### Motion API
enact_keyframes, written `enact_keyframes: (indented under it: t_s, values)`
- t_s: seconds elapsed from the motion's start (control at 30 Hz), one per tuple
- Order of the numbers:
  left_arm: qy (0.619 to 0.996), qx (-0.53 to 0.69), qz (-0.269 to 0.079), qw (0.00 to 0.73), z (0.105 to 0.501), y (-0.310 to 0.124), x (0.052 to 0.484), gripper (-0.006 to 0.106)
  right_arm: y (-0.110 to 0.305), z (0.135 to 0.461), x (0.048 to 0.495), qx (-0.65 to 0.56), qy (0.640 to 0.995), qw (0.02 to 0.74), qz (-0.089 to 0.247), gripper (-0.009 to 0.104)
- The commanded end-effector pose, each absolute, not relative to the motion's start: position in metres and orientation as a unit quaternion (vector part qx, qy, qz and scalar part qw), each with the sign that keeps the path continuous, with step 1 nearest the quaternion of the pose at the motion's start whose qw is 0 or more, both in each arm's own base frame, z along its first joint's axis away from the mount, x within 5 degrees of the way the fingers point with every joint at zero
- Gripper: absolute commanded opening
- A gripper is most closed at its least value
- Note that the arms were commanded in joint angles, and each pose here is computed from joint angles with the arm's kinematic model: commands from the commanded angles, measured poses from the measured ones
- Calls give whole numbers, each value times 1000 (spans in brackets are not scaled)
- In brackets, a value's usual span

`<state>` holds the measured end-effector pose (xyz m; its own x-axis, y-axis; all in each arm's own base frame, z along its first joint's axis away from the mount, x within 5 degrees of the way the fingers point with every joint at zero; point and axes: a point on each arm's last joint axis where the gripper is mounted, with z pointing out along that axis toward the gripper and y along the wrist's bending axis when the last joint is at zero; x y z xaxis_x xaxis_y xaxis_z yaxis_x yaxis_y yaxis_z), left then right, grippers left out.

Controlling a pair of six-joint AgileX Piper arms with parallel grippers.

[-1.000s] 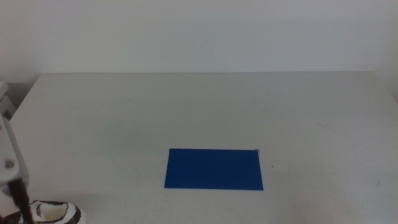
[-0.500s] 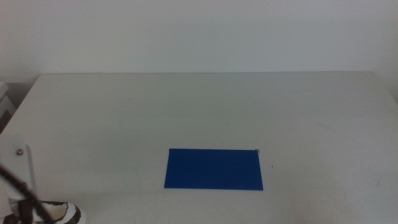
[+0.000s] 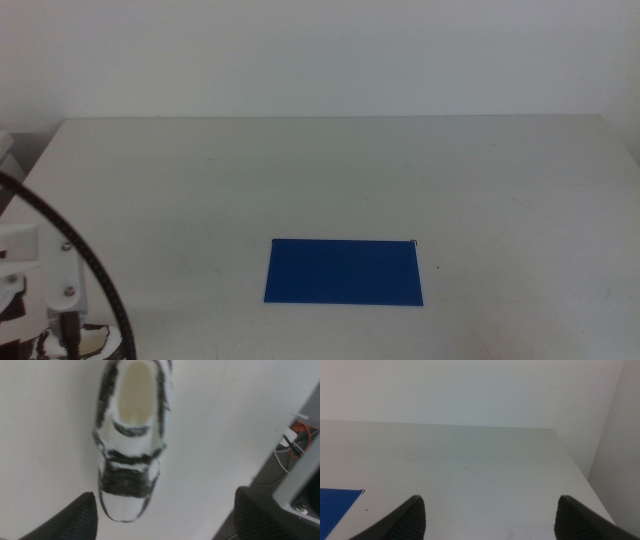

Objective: Use one arm to grab the shoe from the table and place it on the mat.

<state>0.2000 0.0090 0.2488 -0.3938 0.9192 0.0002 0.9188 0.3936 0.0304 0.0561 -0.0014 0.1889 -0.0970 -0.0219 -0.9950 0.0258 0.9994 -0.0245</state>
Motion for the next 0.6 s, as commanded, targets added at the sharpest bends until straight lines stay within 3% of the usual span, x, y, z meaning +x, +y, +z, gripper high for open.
enact_keyframes:
  t_s: [0.0,0.57]
  values:
    - [835,549,24,33,255,9,206,93,-2,201,55,-3,702,711,-29,66]
    - [825,565,-3,-3,220,10,231,93,-2,201,55,-3,702,711,-29,66]
